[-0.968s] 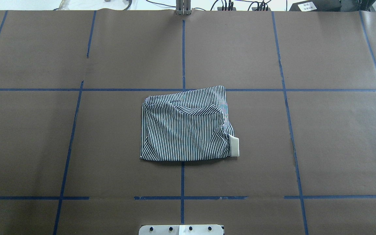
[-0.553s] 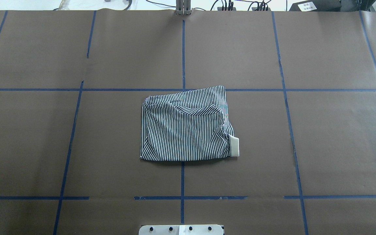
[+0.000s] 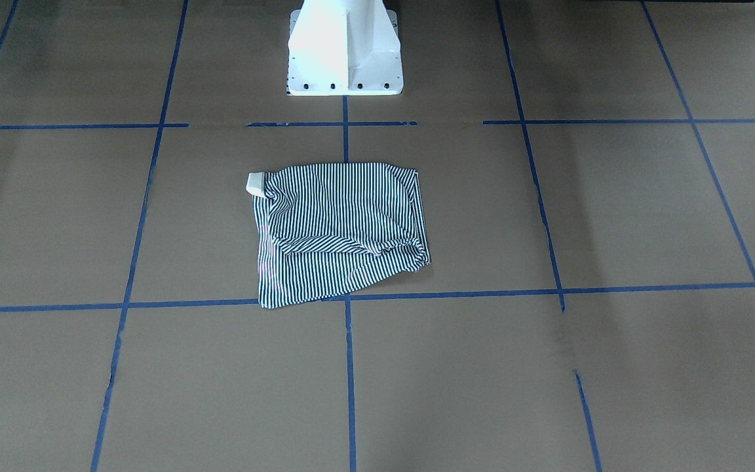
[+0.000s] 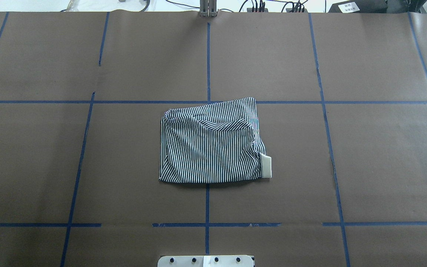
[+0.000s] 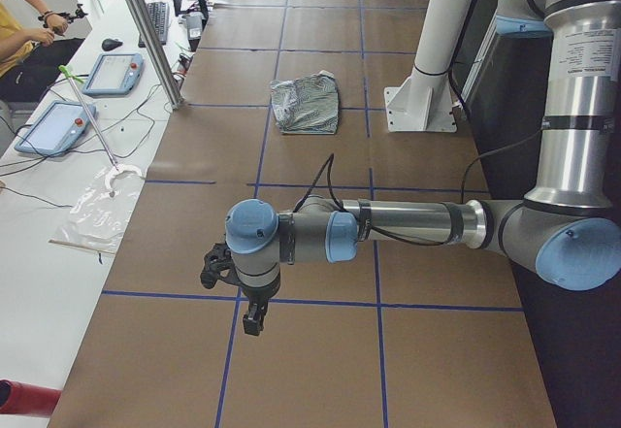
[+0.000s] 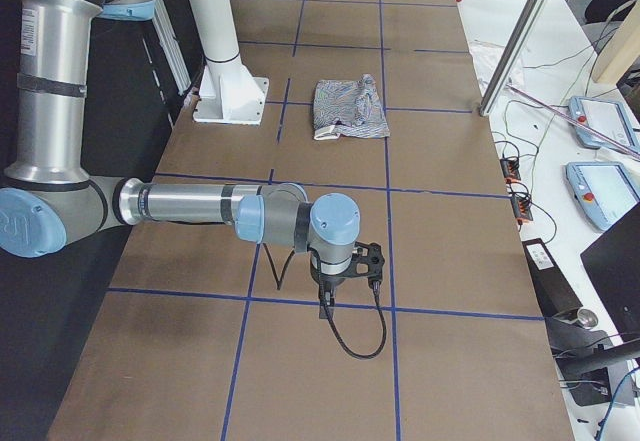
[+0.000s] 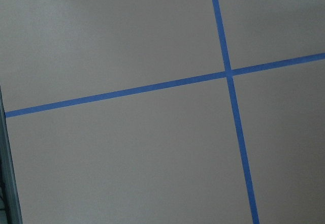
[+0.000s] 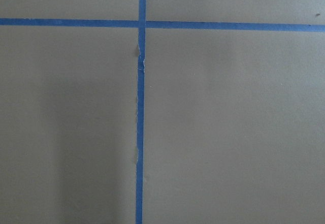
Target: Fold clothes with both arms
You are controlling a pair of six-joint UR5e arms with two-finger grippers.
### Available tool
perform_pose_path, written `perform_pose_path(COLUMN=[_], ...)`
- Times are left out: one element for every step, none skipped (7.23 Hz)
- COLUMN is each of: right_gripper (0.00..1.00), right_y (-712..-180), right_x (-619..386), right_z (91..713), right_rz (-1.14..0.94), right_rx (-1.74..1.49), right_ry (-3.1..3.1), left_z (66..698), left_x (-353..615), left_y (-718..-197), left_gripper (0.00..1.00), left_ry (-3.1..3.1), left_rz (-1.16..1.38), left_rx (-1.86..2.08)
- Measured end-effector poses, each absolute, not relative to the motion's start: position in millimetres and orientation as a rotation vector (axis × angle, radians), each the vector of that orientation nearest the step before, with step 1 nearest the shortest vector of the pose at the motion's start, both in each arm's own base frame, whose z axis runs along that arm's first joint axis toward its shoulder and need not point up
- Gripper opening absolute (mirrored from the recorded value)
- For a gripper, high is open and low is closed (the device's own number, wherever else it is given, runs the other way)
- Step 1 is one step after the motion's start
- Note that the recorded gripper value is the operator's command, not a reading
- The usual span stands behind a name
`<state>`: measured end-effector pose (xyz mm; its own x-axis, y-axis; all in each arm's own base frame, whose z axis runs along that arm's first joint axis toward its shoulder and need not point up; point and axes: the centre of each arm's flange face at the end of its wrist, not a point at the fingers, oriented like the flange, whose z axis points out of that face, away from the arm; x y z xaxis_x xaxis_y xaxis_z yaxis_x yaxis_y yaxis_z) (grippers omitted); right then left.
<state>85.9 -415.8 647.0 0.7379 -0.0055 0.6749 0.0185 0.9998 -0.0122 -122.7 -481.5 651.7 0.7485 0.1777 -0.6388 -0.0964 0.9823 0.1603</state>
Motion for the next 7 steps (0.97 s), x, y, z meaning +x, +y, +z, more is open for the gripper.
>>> perform_pose_path(right_gripper=[1.0, 1.0, 1.0, 1.0, 1.0, 1.0, 1.0], right_y=[-416.3, -416.6, -415.5, -412.4, -409.8, -408.4, -407.9], right_x=[84.5, 82.5, 80.7, 79.0, 77.1, 75.9, 75.5], right_z=[646.6, 647.7, 650.4, 654.5, 657.9, 659.5, 660.0], right_rz=[-0.016, -0.02, -0.021, -0.021, -0.023, -0.025, -0.024], right_rx=[-0.019, -0.024, -0.033, -0.043, -0.052, -0.056, -0.058], right_ry=[-0.743, -0.744, -0.745, -0.745, -0.745, -0.746, -0.746], left_z=[652.2, 653.2, 653.9, 654.1, 653.4, 652.2, 651.5], left_x=[-122.7, -122.6, -122.5, -122.5, -122.5, -122.6, -122.6], left_y=[-481.2, -480.6, -480.2, -480.0, -480.1, -480.5, -480.6], left_gripper=[1.0, 1.0, 1.0, 1.0, 1.0, 1.0, 1.0], left_ry=[0.71, 0.711, 0.711, 0.711, 0.711, 0.71, 0.71], left_rz=[0.15, 0.149, 0.148, 0.148, 0.149, 0.151, 0.151], left_rx=[0.119, 0.116, 0.115, 0.115, 0.116, 0.119, 0.12])
